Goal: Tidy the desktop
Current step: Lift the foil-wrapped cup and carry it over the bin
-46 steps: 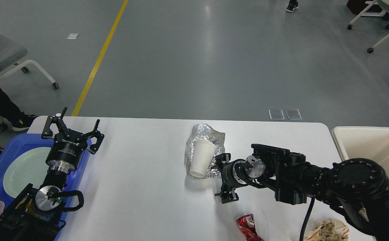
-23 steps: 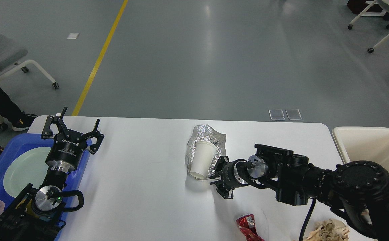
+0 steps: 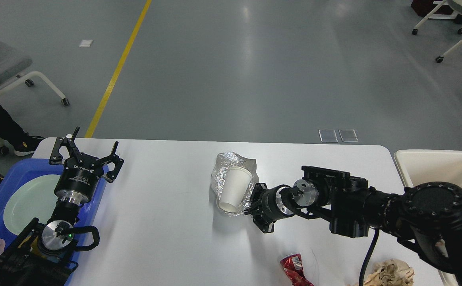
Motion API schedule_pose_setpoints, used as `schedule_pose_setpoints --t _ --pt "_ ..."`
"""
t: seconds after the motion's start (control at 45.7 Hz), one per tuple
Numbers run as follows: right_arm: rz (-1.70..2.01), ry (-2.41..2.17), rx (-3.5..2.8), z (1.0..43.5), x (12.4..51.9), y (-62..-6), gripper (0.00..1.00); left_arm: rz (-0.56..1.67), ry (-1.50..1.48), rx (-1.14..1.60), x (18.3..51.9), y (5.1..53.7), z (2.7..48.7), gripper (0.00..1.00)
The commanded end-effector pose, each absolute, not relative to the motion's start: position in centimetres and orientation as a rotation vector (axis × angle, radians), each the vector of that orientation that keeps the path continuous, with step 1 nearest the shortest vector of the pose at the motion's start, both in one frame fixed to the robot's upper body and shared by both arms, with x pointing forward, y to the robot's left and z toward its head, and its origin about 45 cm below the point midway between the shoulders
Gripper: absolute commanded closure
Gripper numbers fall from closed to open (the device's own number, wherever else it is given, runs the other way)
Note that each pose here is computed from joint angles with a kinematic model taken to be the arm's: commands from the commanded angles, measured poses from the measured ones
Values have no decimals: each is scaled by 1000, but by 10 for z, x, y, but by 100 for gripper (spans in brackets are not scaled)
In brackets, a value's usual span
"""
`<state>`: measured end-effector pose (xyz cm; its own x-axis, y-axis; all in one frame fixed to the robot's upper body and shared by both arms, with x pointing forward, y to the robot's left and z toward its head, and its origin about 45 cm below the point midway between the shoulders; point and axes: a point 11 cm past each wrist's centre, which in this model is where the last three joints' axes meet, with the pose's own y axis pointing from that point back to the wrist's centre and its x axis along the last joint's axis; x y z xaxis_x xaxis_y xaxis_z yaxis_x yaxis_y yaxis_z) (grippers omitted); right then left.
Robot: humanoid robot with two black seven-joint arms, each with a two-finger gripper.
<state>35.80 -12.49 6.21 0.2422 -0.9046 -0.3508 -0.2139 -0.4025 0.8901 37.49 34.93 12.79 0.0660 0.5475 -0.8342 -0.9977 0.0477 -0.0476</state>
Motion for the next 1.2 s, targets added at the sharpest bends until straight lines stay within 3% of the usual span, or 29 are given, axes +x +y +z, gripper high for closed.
schedule_pose_setpoints --t 0.0,0.241,0.438,0.81,1.182 --pt "-1158 -1022 1785 80 364 -144 100 1364 749 -778 375 349 128 1" --pt "-1088 -1018 1812 133 378 -176 100 1363 748 -779 375 349 128 1" --pt "-808 -991 1724 196 385 -220 100 1363 748 -779 375 349 128 1" --pt "-560 -662 1881 309 352 -247 100 1364 749 -778 375 349 128 1" --pt "-439 -496 1849 312 311 -269 100 1364 749 -778 375 349 128 1"
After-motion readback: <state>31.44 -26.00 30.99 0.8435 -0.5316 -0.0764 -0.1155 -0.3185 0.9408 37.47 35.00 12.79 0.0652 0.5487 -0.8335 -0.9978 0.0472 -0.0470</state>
